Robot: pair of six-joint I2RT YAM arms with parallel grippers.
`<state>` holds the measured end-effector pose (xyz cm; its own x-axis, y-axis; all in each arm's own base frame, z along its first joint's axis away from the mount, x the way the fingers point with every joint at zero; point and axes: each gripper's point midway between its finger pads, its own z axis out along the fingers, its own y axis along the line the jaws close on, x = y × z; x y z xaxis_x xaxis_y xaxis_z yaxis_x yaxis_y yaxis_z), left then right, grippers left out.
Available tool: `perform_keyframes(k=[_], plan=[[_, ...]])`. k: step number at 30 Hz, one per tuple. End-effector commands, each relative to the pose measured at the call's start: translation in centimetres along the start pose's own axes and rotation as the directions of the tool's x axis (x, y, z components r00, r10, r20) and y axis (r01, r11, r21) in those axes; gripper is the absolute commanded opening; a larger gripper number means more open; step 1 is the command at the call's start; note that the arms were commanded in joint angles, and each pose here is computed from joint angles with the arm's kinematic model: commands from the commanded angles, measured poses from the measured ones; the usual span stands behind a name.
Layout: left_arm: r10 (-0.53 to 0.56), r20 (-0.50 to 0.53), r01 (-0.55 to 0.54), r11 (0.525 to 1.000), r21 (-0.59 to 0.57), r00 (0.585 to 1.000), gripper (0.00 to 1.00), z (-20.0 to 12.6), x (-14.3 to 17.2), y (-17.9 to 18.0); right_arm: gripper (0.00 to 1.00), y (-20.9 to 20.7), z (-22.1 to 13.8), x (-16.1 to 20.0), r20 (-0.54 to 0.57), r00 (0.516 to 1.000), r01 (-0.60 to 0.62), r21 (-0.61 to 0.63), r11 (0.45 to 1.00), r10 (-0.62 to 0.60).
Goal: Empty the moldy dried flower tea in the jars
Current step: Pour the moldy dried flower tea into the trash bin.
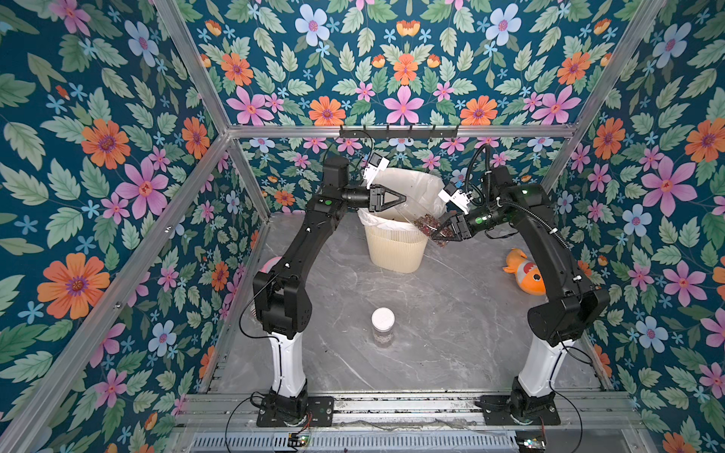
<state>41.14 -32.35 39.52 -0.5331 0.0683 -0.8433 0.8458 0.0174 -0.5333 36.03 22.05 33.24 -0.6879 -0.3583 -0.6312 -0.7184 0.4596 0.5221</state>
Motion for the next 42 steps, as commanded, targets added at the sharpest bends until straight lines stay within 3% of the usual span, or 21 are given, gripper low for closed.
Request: perform_keyframes(k=[1, 11, 18, 23, 28, 31, 36, 41, 42], plan=[[0.030, -0.016, -0.029, 0.998, 0.053, 0.999, 0.15, 0.3, 0.4, -1.1, 0.31, 1.6, -0.1, -0.6, 0.027, 0.998, 0.064, -0.074, 0.995, -0.062], [0.011, -0.023, -0.010, 0.999, 0.049, 1.000, 0.00, 0.3, 1.0, -1.1, 0.32, 1.6, -0.3, -1.0, 0.030, 0.995, 0.093, -0.068, 0.993, -0.092], [-0.001, -0.018, 0.001, 0.999, 0.035, 1.000, 0.00, 0.5, 0.9, -0.6, 0.37, 1.7, -0.2, -1.2, 0.037, 0.996, 0.084, -0.084, 0.993, -0.081], [-0.001, -0.012, 0.002, 0.999, 0.034, 1.000, 0.00, 0.4, 0.7, -0.5, 0.46, 2.0, -0.6, -1.3, 0.048, 0.995, 0.090, -0.094, 0.992, -0.086], [-0.014, 0.004, 0.014, 1.000, 0.025, 1.000, 0.00, 0.2, 0.3, -0.1, 0.63, 2.5, -0.8, -1.1, 0.058, 0.994, 0.097, -0.110, 0.989, -0.091], [-0.019, 0.005, 0.019, 0.999, 0.034, 1.000, 0.00, 0.3, 0.3, -0.1, 0.59, 2.7, -0.8, -1.1, 0.061, 0.994, 0.101, -0.125, 0.987, -0.094], [-0.010, 0.006, 0.010, 0.998, 0.055, 1.000, 0.00, 0.1, 0.1, -0.8, 0.42, 3.3, -1.1, -1.1, 0.073, 0.992, 0.117, -0.147, 0.982, -0.107], [-0.015, 0.017, 0.014, 0.999, 0.038, 1.000, 0.00, 0.1, -0.2, -0.7, 0.40, 3.4, -1.0, -1.1, 0.071, 0.992, 0.110, -0.153, 0.982, -0.100], [-0.013, 0.020, 0.012, 0.999, 0.039, 1.000, 0.05, 0.1, -0.3, -0.7, 0.40, 3.4, -1.0, -1.0, 0.069, 0.993, 0.108, -0.157, 0.982, -0.098]])
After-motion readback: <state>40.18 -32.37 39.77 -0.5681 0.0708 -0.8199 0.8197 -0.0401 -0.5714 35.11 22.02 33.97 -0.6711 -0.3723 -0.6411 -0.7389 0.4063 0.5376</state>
